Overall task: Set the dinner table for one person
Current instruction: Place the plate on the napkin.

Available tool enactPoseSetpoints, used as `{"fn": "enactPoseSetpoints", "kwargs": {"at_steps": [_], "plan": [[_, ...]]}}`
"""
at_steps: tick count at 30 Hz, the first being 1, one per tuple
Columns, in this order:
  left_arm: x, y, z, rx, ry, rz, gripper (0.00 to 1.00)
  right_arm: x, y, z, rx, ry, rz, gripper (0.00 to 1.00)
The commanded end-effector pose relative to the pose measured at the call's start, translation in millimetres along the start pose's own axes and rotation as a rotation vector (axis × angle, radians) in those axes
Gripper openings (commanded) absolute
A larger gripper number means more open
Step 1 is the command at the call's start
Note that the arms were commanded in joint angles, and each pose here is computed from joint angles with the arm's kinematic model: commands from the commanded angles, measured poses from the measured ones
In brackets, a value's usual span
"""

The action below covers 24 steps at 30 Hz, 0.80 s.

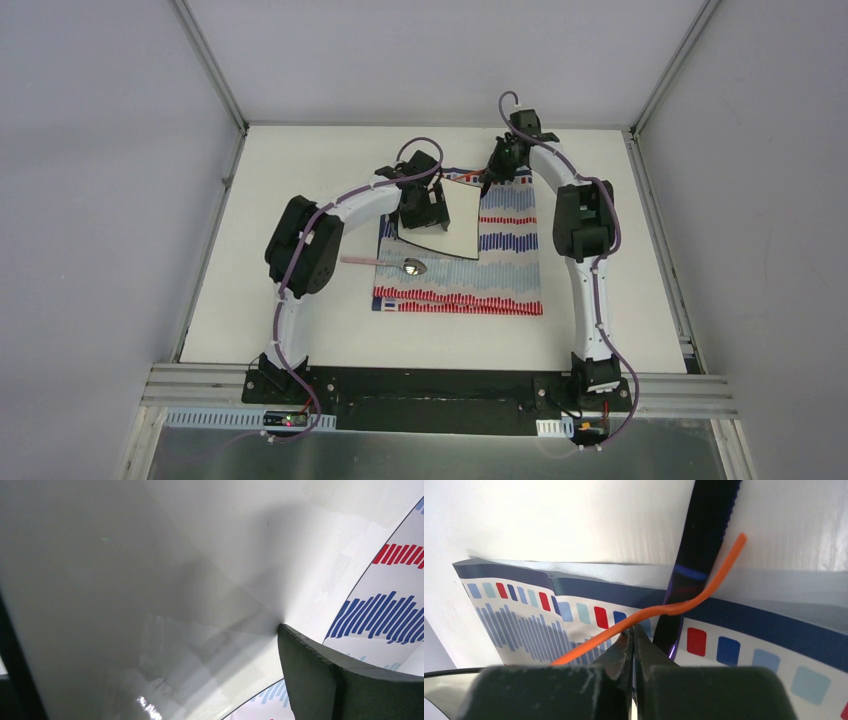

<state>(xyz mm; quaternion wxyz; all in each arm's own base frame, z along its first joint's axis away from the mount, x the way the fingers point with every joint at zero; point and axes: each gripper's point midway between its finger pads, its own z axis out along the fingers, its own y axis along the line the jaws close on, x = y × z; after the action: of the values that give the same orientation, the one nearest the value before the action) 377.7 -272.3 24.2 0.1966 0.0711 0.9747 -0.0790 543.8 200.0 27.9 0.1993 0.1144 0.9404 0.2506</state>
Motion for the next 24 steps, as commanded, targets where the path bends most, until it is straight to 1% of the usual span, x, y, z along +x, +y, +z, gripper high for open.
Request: {"fn": "enactPoseSetpoints", "kwargs": {"at_steps": [1, 4, 7, 13, 18, 21, 24], "plan": [[124, 87, 33, -0.416, 0.375, 0.277, 0.86, -17, 2, 2, 0.011, -0.046, -0.037, 0.00], [125, 87, 35, -0.416, 0.379, 0.277, 0.85, -19, 6, -4, -0.003, -0.058, -0.042, 0.00], [126, 87, 36, -0.414, 0.384, 0.279, 0.85, -25, 13, -19, -0.010, -0.089, -0.065, 0.00], [127, 87, 37, -0.413, 0.385, 0.279, 0.85, -44, 31, -73, 0.011, -0.192, -0.152, 0.00], [127, 87, 37, -0.415, 0.384, 0.279, 0.85, -45, 32, -109, 0.052, -0.238, -0.197, 0.00], [126, 87, 37, -0.416, 0.384, 0.281, 0.85, -41, 21, -113, 0.106, -0.234, -0.207, 0.00], [126, 87, 39, -0.413, 0.386, 0.281, 0.85, -34, 14, -105, 0.117, -0.208, -0.202, 0.00]]}}
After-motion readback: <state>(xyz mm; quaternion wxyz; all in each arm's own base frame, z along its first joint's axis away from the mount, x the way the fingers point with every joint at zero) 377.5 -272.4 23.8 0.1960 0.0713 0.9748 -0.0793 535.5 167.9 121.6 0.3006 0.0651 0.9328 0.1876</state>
